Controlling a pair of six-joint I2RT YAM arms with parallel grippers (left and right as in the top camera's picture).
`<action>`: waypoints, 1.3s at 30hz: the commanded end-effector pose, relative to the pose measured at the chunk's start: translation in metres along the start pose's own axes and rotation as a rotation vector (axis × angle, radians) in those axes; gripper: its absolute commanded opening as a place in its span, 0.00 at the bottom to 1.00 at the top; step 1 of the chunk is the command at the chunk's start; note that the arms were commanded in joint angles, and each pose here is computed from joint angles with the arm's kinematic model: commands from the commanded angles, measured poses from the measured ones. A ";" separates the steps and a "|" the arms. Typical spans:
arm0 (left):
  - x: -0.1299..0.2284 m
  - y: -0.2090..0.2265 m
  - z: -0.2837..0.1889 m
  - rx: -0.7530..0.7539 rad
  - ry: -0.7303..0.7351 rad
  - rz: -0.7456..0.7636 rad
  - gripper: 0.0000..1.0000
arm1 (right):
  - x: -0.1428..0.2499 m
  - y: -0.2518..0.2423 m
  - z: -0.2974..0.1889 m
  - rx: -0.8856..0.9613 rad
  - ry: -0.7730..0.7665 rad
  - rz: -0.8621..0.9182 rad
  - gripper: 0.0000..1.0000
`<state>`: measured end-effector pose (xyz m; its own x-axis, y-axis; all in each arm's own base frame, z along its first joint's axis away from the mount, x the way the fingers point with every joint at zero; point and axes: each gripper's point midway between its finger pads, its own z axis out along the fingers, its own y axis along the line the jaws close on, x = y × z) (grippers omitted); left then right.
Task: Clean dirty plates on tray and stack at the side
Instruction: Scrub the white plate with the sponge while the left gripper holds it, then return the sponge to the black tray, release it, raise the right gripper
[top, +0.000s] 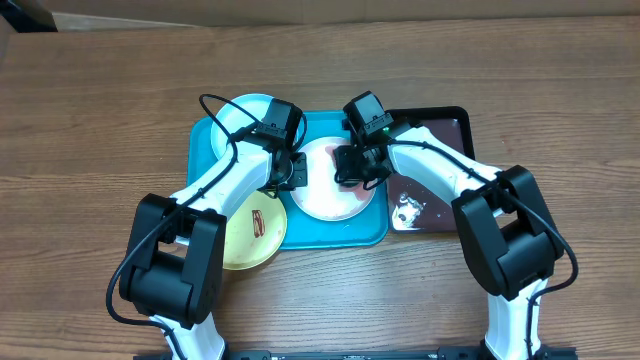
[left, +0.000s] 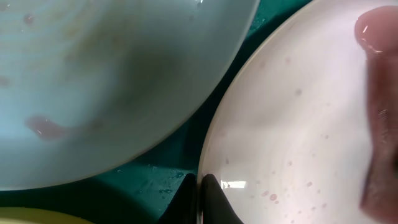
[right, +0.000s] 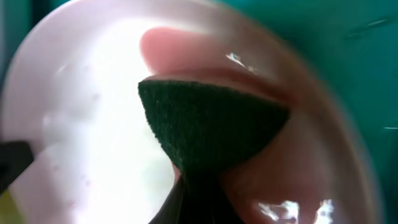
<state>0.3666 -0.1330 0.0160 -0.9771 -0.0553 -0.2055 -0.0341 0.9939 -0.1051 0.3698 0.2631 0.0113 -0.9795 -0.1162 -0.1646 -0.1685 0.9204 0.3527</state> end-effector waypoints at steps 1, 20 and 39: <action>0.005 -0.005 0.004 0.017 0.017 0.013 0.04 | 0.040 0.044 0.015 -0.281 0.188 -0.082 0.04; 0.005 -0.005 0.004 0.017 0.018 0.013 0.08 | -0.027 -0.029 -0.153 -0.111 -0.020 0.043 0.04; 0.005 -0.006 0.004 0.021 0.018 0.012 0.18 | 0.018 -0.160 -0.097 0.326 0.030 0.153 0.22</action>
<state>0.3663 -0.1359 0.0162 -0.9777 -0.0531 -0.2034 -0.0296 0.9927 -0.1171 0.3669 0.0837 0.0455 -0.9960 0.0319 -0.0839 0.0240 0.9953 0.0940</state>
